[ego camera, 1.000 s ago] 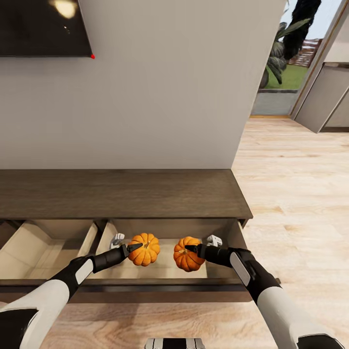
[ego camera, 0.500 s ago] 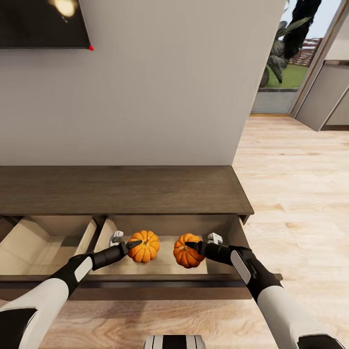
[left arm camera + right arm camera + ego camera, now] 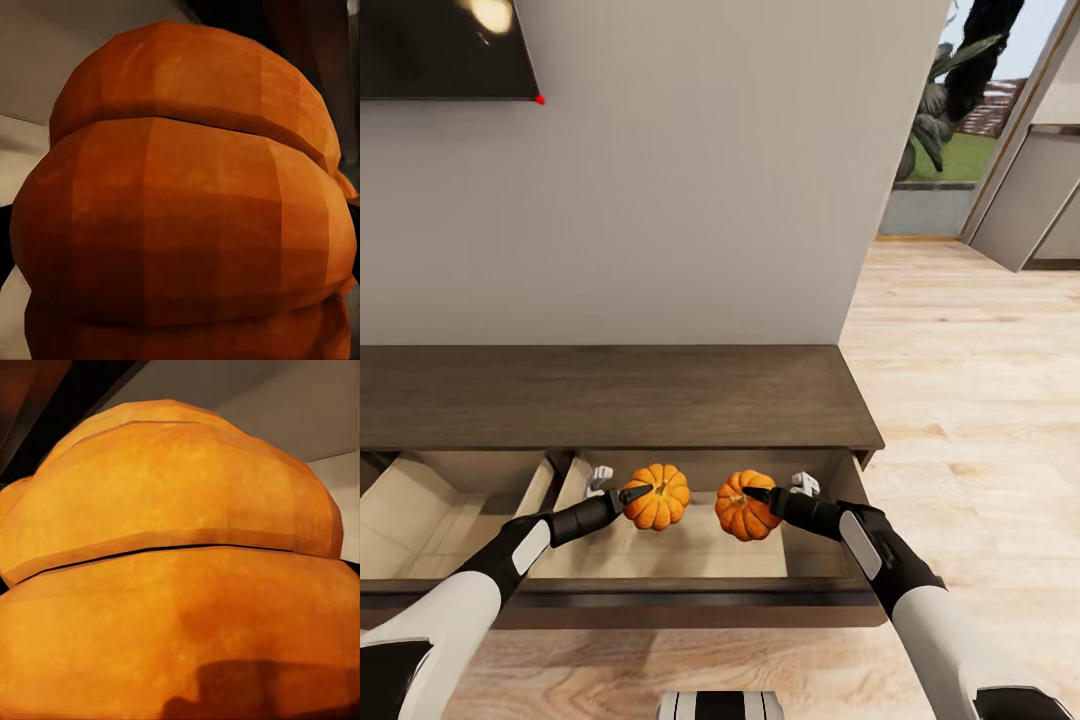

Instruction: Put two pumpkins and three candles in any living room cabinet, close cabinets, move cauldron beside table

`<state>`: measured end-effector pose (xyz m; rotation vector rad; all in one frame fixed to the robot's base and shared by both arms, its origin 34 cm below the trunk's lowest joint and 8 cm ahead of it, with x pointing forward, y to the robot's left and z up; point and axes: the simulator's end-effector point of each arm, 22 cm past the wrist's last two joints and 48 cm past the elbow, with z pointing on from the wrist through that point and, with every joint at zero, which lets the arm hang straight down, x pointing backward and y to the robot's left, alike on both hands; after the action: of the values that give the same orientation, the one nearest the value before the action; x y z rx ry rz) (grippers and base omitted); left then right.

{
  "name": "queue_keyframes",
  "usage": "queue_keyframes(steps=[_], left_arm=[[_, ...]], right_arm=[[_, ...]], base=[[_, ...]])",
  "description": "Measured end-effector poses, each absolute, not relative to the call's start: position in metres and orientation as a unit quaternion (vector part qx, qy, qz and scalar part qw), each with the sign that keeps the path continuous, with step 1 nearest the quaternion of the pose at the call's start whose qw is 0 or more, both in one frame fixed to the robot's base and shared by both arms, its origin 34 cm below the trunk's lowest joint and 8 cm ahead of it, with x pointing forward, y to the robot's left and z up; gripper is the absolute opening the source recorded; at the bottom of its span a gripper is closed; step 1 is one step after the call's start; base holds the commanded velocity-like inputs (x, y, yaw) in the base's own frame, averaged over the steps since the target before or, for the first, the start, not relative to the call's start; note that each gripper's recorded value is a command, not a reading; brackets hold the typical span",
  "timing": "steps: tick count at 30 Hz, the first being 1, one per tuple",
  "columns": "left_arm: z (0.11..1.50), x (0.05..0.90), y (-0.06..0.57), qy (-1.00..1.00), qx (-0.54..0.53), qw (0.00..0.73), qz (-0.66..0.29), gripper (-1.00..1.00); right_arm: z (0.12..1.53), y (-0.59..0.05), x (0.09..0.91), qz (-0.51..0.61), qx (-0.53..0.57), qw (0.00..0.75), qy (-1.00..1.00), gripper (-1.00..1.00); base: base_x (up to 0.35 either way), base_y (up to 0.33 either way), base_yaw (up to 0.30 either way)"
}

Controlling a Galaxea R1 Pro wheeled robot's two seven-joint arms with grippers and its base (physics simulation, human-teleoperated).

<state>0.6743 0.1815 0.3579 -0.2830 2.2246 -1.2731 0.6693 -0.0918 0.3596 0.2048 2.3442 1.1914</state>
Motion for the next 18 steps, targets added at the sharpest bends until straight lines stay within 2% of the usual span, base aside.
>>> queue_keyframes(steps=[7, 12, 18], left_arm=[[0.376, 0.688, 0.18, 0.821, -0.089, 0.3, -0.477, -1.0], [0.368, 0.681, 0.178, 0.83, -0.079, 0.289, -0.47, -1.0], [0.364, 0.678, 0.177, 0.831, -0.083, 0.285, -0.471, -1.0]], right_arm=[[0.359, -0.09, 0.669, 0.438, 0.075, 0.248, 0.861, -1.0], [0.359, -0.09, 0.669, 0.437, 0.075, 0.248, 0.861, -1.0], [0.348, -0.095, 0.666, 0.419, 0.082, 0.242, 0.872, -1.0]], base=[[0.008, -0.001, 0.0], [0.213, 0.0, 0.0], [0.035, 0.0, 0.0]])
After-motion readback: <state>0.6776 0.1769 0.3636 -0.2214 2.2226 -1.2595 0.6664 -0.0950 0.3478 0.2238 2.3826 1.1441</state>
